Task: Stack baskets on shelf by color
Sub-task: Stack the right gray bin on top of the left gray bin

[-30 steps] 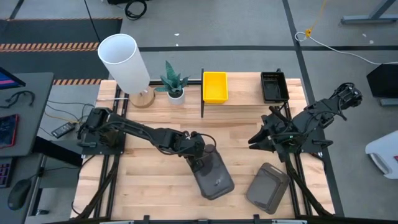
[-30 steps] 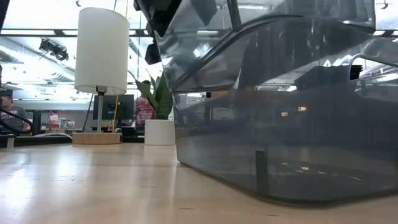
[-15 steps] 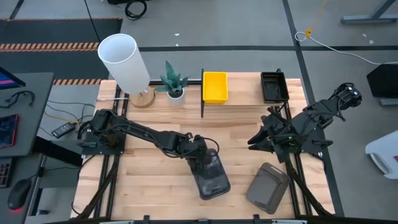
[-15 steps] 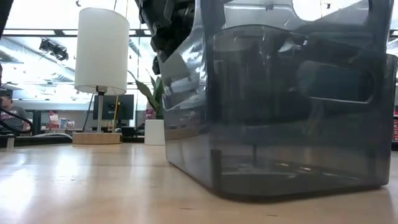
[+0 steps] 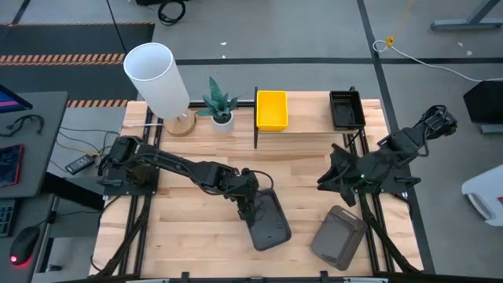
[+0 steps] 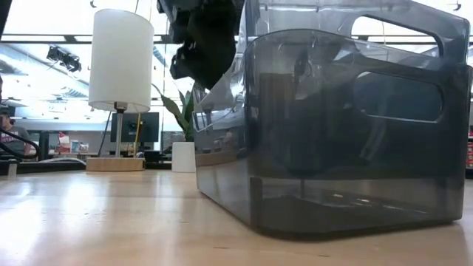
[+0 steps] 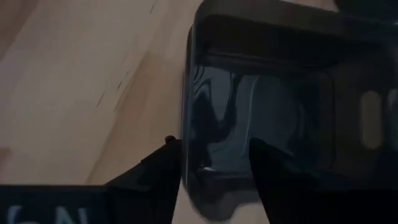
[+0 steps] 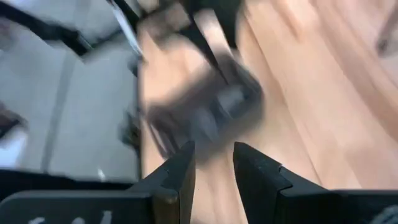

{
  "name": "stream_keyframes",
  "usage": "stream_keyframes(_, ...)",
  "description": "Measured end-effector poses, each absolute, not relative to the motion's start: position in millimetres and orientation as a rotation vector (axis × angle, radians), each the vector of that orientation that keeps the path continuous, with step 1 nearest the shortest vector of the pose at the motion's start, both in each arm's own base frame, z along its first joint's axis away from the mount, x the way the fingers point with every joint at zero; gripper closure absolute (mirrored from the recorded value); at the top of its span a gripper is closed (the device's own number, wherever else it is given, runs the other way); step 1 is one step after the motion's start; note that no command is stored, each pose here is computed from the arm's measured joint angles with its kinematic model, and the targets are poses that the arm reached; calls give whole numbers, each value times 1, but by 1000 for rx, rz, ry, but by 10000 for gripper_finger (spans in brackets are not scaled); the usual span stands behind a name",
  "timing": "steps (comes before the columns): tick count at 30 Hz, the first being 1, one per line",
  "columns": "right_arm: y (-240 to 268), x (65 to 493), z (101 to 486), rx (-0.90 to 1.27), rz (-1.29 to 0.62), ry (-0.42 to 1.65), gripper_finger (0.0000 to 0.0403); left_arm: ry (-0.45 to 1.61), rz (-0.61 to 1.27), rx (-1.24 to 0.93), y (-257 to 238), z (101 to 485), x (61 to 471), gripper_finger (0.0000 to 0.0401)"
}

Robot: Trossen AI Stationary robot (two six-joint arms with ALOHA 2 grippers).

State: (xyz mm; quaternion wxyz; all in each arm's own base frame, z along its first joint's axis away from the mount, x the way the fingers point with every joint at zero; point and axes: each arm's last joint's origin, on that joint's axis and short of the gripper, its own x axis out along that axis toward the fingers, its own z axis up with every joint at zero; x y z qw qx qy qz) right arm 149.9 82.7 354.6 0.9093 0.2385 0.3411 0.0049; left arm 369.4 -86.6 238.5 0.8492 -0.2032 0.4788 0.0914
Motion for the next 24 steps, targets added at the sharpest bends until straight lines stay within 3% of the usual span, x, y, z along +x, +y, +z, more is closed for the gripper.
stream_keyframes(11,89,139,259,798,-86,1262,289,924,166,-482,-89,279,348,249)
stream_keyframes(24,88,130,220,801,-185,1521,272,875,147,-475,-82,302,333,260)
